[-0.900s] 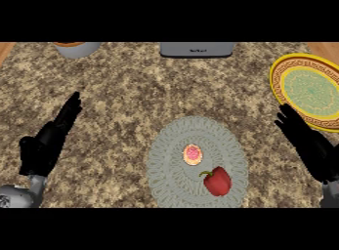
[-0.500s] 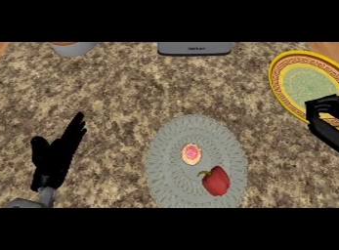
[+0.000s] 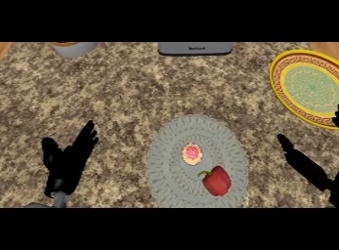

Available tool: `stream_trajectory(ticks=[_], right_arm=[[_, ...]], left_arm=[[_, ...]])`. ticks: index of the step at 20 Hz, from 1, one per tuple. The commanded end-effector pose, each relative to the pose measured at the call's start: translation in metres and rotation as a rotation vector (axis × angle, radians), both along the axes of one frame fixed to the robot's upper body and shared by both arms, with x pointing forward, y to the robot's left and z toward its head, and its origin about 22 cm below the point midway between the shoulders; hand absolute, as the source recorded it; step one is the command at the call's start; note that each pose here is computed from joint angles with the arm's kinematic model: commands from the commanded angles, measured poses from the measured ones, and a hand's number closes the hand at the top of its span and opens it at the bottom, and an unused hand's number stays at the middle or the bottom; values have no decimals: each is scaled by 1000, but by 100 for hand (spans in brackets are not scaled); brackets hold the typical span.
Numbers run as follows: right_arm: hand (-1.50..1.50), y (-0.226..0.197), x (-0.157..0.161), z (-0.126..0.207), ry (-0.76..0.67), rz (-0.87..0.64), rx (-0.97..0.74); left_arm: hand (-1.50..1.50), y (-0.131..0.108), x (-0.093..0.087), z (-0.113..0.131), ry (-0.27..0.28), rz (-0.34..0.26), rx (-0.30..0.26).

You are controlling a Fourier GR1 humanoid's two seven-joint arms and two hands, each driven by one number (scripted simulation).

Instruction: Pick the cupcake from the placemat and place it in the plate

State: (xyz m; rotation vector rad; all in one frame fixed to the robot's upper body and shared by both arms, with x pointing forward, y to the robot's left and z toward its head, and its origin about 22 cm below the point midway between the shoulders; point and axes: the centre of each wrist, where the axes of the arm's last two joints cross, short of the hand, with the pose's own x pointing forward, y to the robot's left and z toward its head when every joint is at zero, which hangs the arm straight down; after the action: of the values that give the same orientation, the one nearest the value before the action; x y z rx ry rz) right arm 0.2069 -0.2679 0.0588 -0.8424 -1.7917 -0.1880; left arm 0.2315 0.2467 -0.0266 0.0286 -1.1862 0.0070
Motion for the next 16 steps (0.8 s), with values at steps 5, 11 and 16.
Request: stream_trajectory(ticks=[5, 11, 16], right_arm=[[-150, 26, -47, 9, 270, 71, -192], [-150, 46, -47, 31, 574, 157, -308], [-150, 87, -37, 62, 696, 145, -352]], left_arm=[[0, -3, 2, -5, 9, -1, -16], [0, -9, -3, -1, -2, -36, -33], [0, -21, -3, -7, -5, -38, -10]])
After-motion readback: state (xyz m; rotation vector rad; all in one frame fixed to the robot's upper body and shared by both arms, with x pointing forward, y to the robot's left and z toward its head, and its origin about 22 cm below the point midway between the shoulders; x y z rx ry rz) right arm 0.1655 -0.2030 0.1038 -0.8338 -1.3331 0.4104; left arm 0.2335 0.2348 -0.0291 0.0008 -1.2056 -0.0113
